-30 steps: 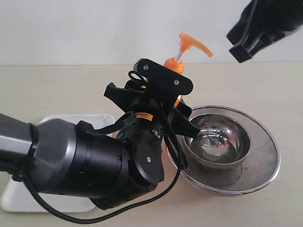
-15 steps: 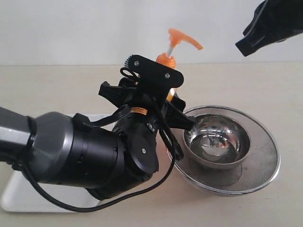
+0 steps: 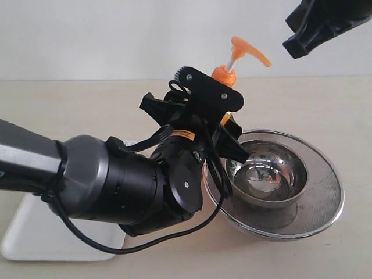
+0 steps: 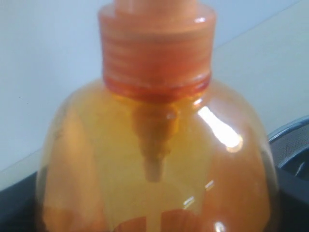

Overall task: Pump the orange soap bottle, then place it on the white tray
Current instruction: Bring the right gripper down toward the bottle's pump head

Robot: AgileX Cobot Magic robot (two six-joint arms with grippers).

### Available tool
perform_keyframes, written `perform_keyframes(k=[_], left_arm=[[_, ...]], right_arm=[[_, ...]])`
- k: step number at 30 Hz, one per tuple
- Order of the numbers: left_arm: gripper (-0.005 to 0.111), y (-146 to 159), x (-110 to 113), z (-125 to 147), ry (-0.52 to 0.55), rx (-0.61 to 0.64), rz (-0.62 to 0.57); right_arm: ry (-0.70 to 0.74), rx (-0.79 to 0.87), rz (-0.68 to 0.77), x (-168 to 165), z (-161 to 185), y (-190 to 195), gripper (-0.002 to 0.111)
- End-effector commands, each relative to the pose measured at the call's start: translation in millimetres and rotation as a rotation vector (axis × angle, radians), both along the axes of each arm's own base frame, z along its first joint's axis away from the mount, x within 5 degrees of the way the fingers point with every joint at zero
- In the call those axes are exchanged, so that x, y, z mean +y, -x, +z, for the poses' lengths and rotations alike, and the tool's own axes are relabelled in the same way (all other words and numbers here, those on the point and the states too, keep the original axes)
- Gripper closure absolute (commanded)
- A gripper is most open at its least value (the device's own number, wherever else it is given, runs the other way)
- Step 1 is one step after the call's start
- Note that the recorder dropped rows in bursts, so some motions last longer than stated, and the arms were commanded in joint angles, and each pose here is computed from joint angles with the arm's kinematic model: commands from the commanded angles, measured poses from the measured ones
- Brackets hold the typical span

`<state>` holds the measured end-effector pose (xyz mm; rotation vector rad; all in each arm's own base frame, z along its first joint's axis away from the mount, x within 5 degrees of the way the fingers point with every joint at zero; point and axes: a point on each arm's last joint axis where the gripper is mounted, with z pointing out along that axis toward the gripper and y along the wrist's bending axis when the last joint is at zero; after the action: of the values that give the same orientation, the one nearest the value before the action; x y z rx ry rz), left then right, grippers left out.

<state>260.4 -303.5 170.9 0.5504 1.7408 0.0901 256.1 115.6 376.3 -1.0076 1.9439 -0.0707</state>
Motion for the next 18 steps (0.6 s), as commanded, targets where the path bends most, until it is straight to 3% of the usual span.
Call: perform_keyframes(k=[1, 5, 13, 18], left_arm=[[0.102, -0.5, -1.7, 0.8, -0.05, -0.02, -0.021], [0.102, -0.5, -1.7, 0.8, -0.05, -0.02, -0.021], [0.102, -0.5, -1.8, 0.7, -0.05, -0.018, -0.022], [0.102, -0.5, -1.8, 0.7, -0.05, -0.018, -0.022]], right_arm=[[-0.052, -0.012, 0.114, 9.7, 4.7, 4.3, 0.108], [0.012, 0.026, 0.295, 17.1, 0.0, 13.8, 0.108], [-0.035, -0.06, 0.277, 19.3, 6.9, 8.4, 0.108], [-0.022, -0.038, 0.292, 25.7, -5.8, -3.7, 0.108]])
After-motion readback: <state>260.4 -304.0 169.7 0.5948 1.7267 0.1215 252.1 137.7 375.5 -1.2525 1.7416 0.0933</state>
